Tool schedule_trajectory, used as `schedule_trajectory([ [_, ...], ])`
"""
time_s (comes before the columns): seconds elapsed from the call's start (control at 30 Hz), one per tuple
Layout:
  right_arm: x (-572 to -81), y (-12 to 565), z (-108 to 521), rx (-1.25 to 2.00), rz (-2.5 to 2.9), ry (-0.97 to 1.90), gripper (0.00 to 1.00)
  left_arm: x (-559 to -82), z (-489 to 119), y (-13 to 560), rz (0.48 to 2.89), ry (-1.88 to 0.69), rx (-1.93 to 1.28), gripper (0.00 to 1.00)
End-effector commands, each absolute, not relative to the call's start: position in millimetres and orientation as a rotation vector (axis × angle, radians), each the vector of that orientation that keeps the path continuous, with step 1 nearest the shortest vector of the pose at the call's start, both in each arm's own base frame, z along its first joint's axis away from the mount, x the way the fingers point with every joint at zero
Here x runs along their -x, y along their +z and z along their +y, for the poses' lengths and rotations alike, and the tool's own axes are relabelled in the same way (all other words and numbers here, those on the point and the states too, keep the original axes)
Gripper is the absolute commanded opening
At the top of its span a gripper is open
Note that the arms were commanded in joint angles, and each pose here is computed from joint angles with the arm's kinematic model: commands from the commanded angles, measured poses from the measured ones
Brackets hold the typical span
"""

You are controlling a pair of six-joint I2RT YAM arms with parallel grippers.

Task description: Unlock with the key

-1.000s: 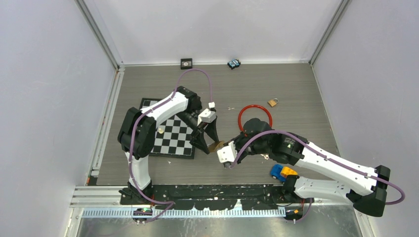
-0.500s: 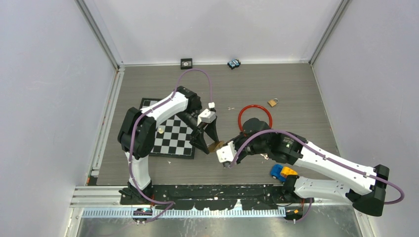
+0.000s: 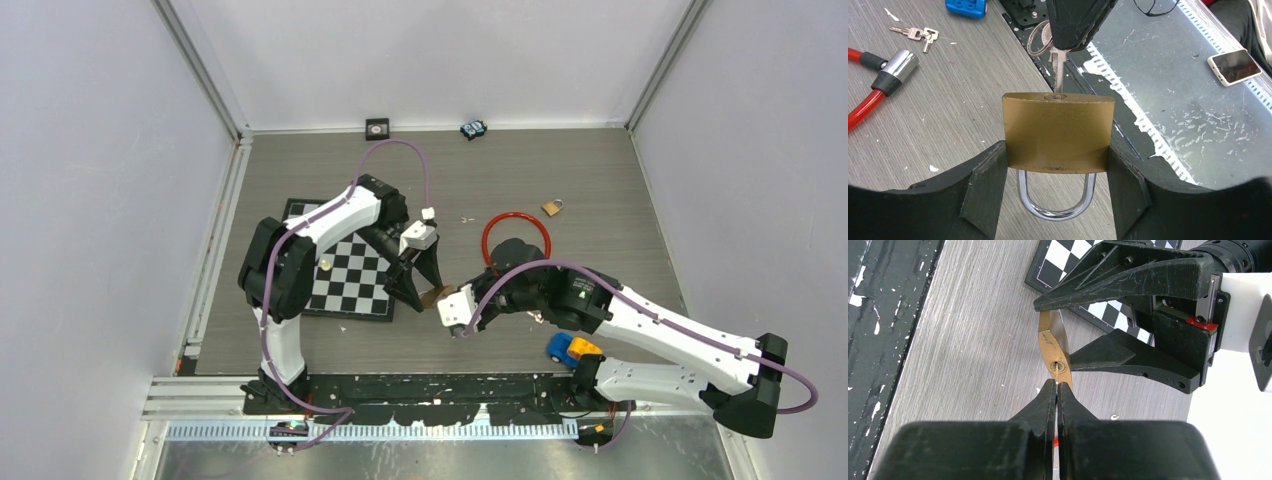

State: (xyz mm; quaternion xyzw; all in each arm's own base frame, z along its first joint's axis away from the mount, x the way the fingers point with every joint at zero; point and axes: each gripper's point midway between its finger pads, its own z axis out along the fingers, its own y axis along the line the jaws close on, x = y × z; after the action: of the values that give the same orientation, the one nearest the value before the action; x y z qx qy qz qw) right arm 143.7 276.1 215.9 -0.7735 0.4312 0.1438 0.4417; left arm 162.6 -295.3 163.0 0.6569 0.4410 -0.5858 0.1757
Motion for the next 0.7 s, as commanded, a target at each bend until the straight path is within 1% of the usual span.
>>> schedule_trajectory([
  [0.0,-148,220,287,1.886,1.016,0.359,0.01,-146,-295,208,1.338,-1.835,-1.682,0.0],
  [0.17,-154,211,288,1.896,1.003,0.313,0.01,-144,-295,211,1.331,-1.836,-1.675,0.0],
  [0.37,-152,217,297,1.852,1.075,0.39,0.01,-144,-295,213,1.311,-1.825,-1.681,0.0],
  [0.67,-157,222,297,1.777,1.189,0.424,0.01,-144,-294,213,1.315,-1.819,-1.682,0.0],
])
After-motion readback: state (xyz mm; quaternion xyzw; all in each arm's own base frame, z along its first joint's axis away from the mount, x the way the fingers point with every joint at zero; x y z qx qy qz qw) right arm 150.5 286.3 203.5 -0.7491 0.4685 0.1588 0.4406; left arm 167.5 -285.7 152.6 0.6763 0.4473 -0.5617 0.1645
